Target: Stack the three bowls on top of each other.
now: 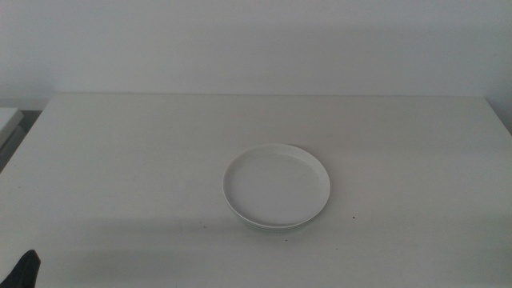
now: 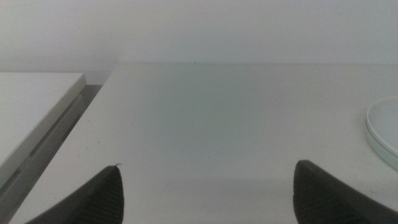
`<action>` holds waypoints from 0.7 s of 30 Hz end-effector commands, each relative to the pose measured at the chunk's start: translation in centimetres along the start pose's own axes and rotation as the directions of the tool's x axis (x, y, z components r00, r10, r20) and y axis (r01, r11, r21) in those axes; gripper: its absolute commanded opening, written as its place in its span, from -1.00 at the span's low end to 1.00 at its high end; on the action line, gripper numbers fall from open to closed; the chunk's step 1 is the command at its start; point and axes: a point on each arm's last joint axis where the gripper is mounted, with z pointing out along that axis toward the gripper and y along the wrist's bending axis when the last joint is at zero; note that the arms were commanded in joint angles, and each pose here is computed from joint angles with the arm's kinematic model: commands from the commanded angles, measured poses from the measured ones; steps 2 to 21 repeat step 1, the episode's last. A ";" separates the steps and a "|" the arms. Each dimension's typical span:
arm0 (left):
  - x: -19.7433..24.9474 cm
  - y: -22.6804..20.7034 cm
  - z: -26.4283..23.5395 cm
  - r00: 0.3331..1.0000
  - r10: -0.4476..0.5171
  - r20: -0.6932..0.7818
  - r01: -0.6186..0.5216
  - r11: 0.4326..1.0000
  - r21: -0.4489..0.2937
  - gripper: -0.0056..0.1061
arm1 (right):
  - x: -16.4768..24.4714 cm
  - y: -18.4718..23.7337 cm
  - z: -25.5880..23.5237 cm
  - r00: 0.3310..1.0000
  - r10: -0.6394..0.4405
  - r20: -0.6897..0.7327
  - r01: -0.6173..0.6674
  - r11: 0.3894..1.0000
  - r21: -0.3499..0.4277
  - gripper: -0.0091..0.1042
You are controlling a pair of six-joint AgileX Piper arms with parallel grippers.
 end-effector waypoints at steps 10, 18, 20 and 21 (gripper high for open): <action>-0.1 0.0 0.0 1.000 0.003 0.016 -0.003 1.000 -0.002 0.78 | 0.0 0.0 0.0 1.000 -0.005 0.009 0.005 1.000 0.008 0.70; -0.1 0.0 0.0 1.000 0.003 0.016 -0.003 1.000 -0.002 0.78 | 0.0 0.0 0.0 1.000 -0.005 0.009 0.005 1.000 0.008 0.70; -0.1 0.0 0.0 1.000 0.003 0.016 -0.003 1.000 -0.002 0.78 | 0.0 0.0 0.0 1.000 -0.005 0.009 0.005 1.000 0.008 0.70; -0.1 0.0 0.0 1.000 0.003 0.016 -0.003 1.000 -0.002 0.78 | 0.0 0.0 0.0 1.000 -0.005 0.009 0.005 1.000 0.008 0.70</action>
